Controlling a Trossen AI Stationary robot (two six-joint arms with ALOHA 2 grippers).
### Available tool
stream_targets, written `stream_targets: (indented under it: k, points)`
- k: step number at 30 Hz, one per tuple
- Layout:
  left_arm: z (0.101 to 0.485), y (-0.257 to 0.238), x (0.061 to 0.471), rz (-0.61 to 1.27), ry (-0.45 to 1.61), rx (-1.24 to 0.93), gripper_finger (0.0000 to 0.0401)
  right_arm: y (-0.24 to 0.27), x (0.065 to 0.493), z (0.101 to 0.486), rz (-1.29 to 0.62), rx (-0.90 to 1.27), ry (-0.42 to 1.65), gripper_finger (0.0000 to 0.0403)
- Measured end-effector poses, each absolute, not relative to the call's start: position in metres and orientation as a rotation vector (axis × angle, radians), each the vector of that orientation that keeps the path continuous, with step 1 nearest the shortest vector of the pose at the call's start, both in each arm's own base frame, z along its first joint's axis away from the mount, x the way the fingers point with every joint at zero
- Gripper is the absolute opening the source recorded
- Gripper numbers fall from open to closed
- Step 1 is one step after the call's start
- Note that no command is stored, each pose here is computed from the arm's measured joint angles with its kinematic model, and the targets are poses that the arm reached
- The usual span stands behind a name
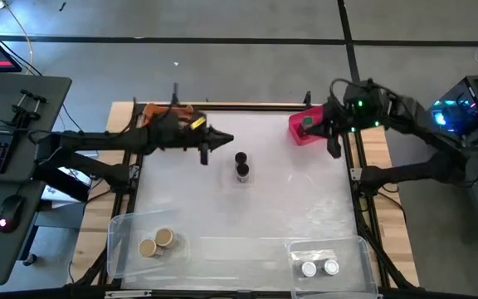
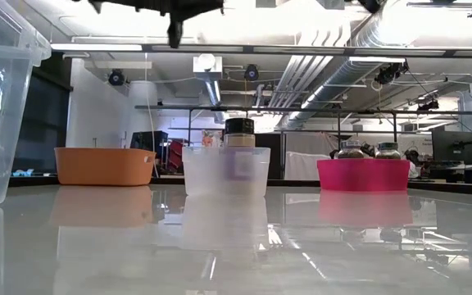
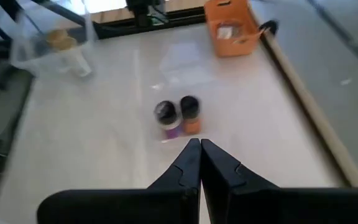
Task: Sort spices by type
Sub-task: Return to Home Position
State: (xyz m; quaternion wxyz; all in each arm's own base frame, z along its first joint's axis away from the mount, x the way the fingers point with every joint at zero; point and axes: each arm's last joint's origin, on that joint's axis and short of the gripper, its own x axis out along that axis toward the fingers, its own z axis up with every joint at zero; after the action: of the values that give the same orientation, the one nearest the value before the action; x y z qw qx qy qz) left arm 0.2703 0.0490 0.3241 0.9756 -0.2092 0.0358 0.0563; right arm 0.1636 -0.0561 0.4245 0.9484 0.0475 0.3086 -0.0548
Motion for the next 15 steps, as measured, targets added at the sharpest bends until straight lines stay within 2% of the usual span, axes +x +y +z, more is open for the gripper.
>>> stream_targets:
  k: [6,10,15]
  points:
    - [0.29,0.028,0.229,0.139,-0.071,-0.474,0.0,-0.045,0.146,0.377,-0.091,0.368,0.574,0.0]
    - [0.273,0.02,0.197,0.163,-0.192,-0.479,0.0,-0.037,0.138,0.379,-0.1,0.427,0.471,0.0]
    - [0.249,0.015,0.162,0.16,-0.246,-0.483,0.0,-0.036,0.139,0.393,-0.143,0.432,0.326,0.0]
